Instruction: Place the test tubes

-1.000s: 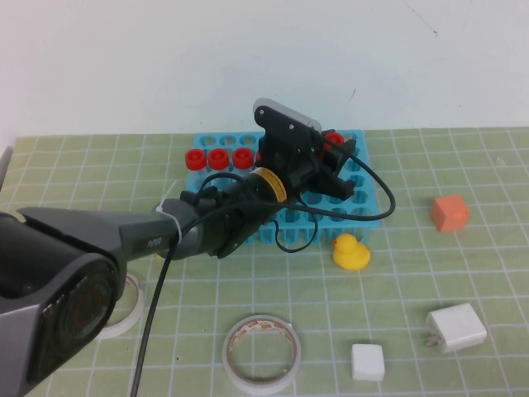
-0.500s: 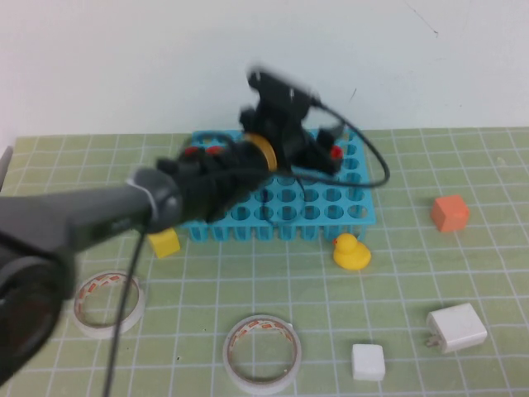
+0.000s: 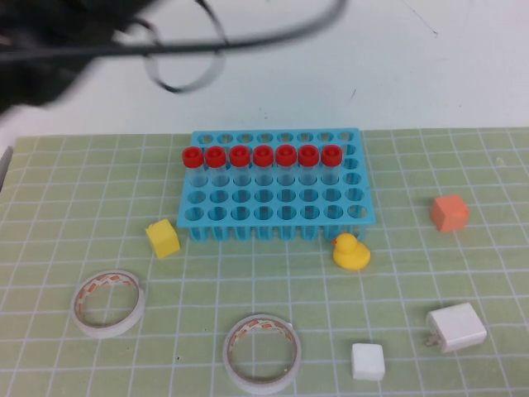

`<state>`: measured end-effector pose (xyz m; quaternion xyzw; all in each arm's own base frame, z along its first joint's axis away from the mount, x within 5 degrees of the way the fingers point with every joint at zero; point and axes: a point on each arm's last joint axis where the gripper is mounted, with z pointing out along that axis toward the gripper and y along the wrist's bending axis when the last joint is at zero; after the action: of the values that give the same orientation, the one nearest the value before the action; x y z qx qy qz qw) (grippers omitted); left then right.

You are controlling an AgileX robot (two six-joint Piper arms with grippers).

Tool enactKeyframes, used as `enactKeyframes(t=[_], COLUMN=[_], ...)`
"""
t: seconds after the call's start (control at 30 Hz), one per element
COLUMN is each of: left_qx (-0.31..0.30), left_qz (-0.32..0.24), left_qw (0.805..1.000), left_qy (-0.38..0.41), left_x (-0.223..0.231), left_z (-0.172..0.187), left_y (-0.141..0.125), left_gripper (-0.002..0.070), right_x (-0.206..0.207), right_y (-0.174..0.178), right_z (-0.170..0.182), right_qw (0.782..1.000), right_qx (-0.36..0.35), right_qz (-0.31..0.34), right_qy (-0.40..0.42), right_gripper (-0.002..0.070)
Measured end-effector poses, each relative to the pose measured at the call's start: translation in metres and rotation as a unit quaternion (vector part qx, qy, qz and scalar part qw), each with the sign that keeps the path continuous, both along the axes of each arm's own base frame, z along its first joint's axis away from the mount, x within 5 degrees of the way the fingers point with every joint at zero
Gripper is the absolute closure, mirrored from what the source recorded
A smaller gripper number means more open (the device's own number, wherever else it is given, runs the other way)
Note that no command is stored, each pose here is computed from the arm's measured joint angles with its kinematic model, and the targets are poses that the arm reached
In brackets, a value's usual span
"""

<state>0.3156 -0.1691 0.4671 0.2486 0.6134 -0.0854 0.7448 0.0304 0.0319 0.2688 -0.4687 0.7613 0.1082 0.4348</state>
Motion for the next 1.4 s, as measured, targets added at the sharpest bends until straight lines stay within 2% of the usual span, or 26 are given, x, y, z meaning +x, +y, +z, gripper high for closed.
enactKeyframes(t=[0.17,0.3,0.37,0.5,0.67,0.9,1.03,1.4], left_qx=[0.008,0.019,0.004,-0.018,-0.038,-0.025,-0.013,-0.012], left_qz=[0.054,0.066,0.064,0.056,0.032,0.028,0.028,0.022], left_qw=[0.999,0.998,0.998,0.998,0.997,0.995,0.996,0.998], left_qy=[-0.001,0.001,0.008,0.036,0.058,0.094,0.081,0.062], left_x=[-0.055,-0.088,-0.106,-0.142,-0.181,-0.211,-0.22,-0.225], left_z=[0.041,0.036,0.032,0.0,-0.06,-0.129,-0.141,-0.141], left_y=[0.04,0.06,0.069,0.088,0.104,0.119,0.124,0.125], left_gripper=[0.067,0.0673,0.0674,0.0675,0.0675,0.0675,0.0675,0.0675], right_x=[0.0,0.0,0.0,0.0,0.0,0.0,0.0,0.0], right_y=[0.0,0.0,0.0,0.0,0.0,0.0,0.0,0.0], right_z=[0.0,0.0,0.0,0.0,0.0,0.0,0.0,0.0], right_qw=[1.0,1.0,1.0,1.0,1.0,1.0,1.0,1.0], right_qx=[0.0,0.0,0.0,0.0,0.0,0.0,0.0,0.0], right_qz=[0.0,0.0,0.0,0.0,0.0,0.0,0.0,0.0], right_qy=[0.0,0.0,0.0,0.0,0.0,0.0,0.0,0.0], right_gripper=[0.0678,0.0678,0.0678,0.0678,0.0678,0.0678,0.0678,0.0678])
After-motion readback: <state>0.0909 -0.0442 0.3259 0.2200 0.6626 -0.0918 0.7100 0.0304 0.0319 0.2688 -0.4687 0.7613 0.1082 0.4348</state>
